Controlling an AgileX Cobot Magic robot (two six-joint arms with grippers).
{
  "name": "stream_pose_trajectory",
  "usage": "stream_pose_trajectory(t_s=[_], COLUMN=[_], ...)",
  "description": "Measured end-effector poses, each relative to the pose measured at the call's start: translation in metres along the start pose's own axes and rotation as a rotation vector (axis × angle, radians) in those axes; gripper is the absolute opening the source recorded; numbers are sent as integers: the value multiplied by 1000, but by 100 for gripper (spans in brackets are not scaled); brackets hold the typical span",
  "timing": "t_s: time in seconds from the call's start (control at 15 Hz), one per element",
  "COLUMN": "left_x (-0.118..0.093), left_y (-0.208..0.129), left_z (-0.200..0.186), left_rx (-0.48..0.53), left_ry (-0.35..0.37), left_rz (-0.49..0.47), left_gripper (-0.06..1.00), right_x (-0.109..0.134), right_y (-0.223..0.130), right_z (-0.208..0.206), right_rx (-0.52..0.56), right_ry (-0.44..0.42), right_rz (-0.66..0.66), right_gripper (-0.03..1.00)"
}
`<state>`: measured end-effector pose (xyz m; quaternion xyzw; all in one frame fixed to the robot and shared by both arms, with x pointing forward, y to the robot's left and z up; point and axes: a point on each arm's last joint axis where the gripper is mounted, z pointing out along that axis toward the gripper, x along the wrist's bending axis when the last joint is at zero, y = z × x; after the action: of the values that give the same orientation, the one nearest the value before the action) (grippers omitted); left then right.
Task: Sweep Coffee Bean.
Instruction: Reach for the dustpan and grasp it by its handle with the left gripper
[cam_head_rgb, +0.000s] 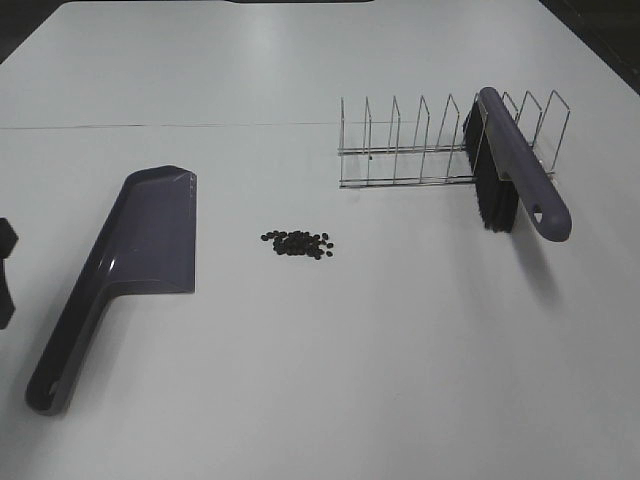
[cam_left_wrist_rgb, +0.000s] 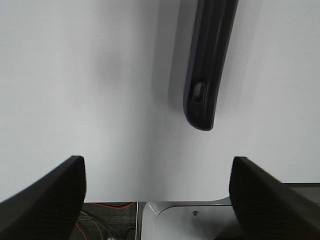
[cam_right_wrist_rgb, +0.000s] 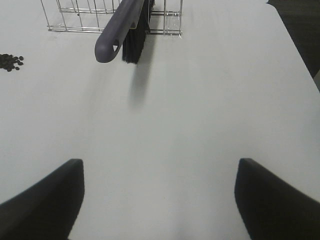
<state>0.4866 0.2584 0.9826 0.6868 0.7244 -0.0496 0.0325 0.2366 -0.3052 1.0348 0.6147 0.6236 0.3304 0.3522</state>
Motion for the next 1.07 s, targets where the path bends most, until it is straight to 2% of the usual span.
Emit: stream_pose_trajectory(t_s=[0.13, 0.4, 0.73, 1.07], left_x=[-10, -12, -18, -42], left_y=[15, 37, 67, 92], left_z=[21, 53, 79, 103], left_rx=[24, 74, 53, 11], left_ry=[17, 43, 41, 37], left_rz=[-6, -48, -51, 10], left_gripper=[72, 72, 72, 72], right_x=[0, 0, 0, 0], right_y=[0, 0, 0, 0], right_z=[0, 0, 0, 0], right_rx=[0, 0, 0, 0], right_ry=[0, 0, 0, 0], right_rz=[0, 0, 0, 0], right_gripper=[72, 72, 72, 72])
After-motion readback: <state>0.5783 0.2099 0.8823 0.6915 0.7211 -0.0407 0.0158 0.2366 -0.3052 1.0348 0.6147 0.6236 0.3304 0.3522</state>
